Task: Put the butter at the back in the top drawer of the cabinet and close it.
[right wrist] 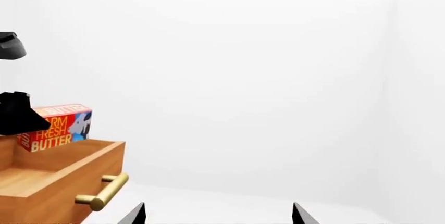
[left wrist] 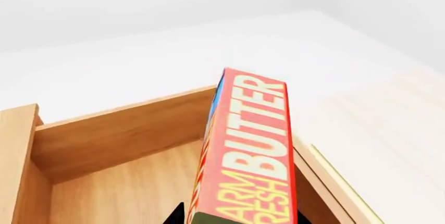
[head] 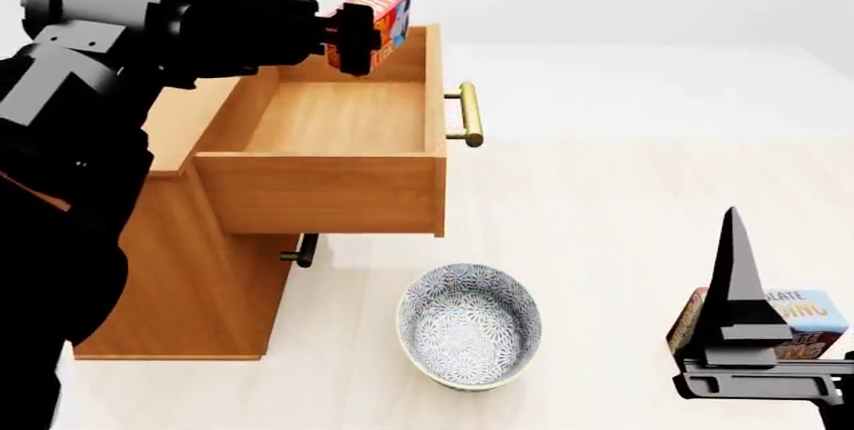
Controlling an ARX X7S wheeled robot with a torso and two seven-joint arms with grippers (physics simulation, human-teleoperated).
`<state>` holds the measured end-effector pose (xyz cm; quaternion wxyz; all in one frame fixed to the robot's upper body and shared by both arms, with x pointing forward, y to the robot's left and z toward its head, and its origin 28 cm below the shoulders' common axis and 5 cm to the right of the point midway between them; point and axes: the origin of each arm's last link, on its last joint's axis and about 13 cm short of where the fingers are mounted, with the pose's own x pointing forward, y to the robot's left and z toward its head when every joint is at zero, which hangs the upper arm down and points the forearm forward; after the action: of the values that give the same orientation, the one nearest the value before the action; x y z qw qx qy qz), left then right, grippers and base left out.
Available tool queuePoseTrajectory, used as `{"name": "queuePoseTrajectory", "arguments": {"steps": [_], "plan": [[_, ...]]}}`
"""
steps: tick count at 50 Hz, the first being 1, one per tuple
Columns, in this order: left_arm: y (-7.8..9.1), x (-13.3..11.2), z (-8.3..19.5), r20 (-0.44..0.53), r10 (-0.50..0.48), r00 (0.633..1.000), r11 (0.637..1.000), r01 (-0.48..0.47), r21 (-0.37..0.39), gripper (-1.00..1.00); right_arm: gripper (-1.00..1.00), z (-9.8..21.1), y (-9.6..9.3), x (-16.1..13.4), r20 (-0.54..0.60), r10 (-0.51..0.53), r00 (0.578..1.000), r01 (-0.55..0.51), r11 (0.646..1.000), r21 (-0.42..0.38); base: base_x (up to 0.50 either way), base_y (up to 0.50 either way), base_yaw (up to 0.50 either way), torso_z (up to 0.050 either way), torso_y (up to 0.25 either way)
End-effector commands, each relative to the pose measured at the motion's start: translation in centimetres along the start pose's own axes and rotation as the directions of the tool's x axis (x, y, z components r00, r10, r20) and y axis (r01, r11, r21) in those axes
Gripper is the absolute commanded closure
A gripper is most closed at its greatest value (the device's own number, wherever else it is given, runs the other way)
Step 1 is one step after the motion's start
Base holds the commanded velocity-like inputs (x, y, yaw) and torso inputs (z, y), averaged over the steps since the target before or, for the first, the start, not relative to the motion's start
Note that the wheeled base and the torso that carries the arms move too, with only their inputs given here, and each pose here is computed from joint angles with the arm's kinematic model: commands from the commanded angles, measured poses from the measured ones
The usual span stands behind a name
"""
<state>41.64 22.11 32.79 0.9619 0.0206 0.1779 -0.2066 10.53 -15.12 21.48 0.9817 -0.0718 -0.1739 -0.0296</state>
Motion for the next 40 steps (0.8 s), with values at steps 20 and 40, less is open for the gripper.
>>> {"name": "queuePoseTrajectory", "arguments": {"steps": [20,40], "plan": [[-0.9,1.1,-1.3,-0.035,-0.023,0.999,0.997,0.020,-0.077,1.00,-1.00,-0.5,-0.2,0.1,-0.012,-0.011,1.000,0.011,1.000,0.004,0.00,0.00,0.00,0.001,0.002],[-1.2,1.5,-2.2,-0.088,0.006,0.996,0.996,-0.013,-0.089,1.00,-1.00,-1.0,-0.5,0.1,-0.019,-0.019,1.000,0.019,1.000,0.009,0.00,0.00,0.00,0.001,0.001]]}}
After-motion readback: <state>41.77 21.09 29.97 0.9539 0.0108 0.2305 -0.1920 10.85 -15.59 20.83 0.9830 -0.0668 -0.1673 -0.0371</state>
